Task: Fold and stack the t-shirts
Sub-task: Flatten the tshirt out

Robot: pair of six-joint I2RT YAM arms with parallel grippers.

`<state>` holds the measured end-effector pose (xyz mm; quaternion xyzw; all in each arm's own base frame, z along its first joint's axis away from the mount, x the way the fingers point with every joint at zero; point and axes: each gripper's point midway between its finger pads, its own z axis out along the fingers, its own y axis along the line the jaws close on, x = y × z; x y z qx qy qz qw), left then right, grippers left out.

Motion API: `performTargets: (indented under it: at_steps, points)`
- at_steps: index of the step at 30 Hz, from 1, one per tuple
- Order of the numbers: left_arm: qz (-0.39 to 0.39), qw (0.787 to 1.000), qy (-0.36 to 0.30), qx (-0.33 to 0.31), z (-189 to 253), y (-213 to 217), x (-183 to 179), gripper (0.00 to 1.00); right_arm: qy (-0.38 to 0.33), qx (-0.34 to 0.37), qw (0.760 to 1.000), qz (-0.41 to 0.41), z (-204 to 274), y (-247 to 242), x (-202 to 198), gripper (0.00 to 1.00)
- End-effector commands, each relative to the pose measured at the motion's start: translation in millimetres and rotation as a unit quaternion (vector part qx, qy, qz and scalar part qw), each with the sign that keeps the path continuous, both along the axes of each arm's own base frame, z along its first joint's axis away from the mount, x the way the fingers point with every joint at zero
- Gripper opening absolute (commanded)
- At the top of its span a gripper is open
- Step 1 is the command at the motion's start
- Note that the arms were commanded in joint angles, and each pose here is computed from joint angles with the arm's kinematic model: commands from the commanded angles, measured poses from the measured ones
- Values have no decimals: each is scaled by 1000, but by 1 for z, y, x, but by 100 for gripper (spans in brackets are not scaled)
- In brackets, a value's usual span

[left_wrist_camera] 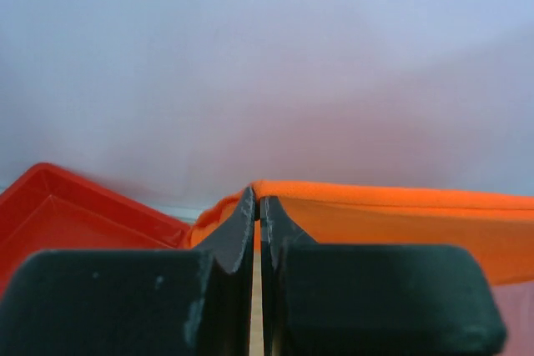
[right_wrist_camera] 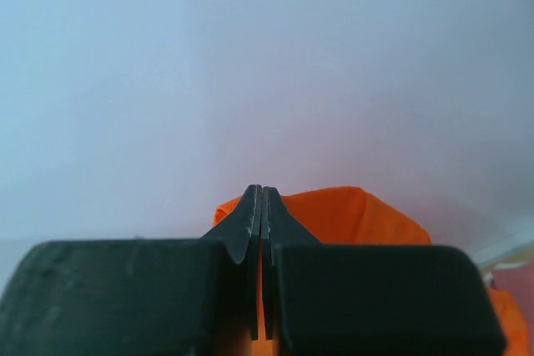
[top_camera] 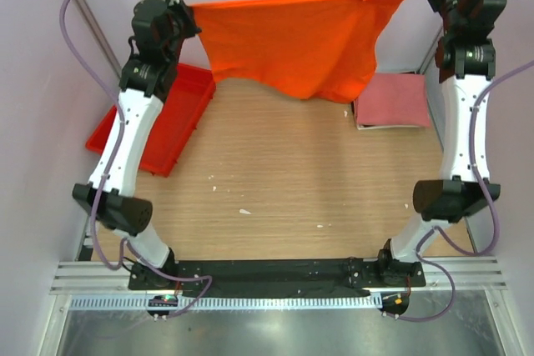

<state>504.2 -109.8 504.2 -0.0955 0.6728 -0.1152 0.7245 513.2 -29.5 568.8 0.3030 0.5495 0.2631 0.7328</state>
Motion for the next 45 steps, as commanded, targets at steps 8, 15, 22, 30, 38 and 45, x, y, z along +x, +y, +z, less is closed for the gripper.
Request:
performTargets:
  at_steps: [8,15,22,30,38,45]
  points:
    - [-94,996,7,-4,-43,9,-150,0,102,-30,994,6,-78,14,-141,1]
    - [-126,992,24,13,-63,18,-219,0,192,-17,981,-11,-121,15,-227,1]
    - [-159,986,-45,-16,-10,20,-272,0,204,-10,979,7,-96,28,-280,1]
    - [-134,990,-34,0,-13,19,-235,0,133,-5,990,46,-62,38,-237,1]
    - [-67,995,-74,26,27,18,-141,0,76,38,993,81,-20,41,-145,1]
    - [-35,992,-119,26,83,18,-97,0,47,42,997,43,28,22,-96,1]
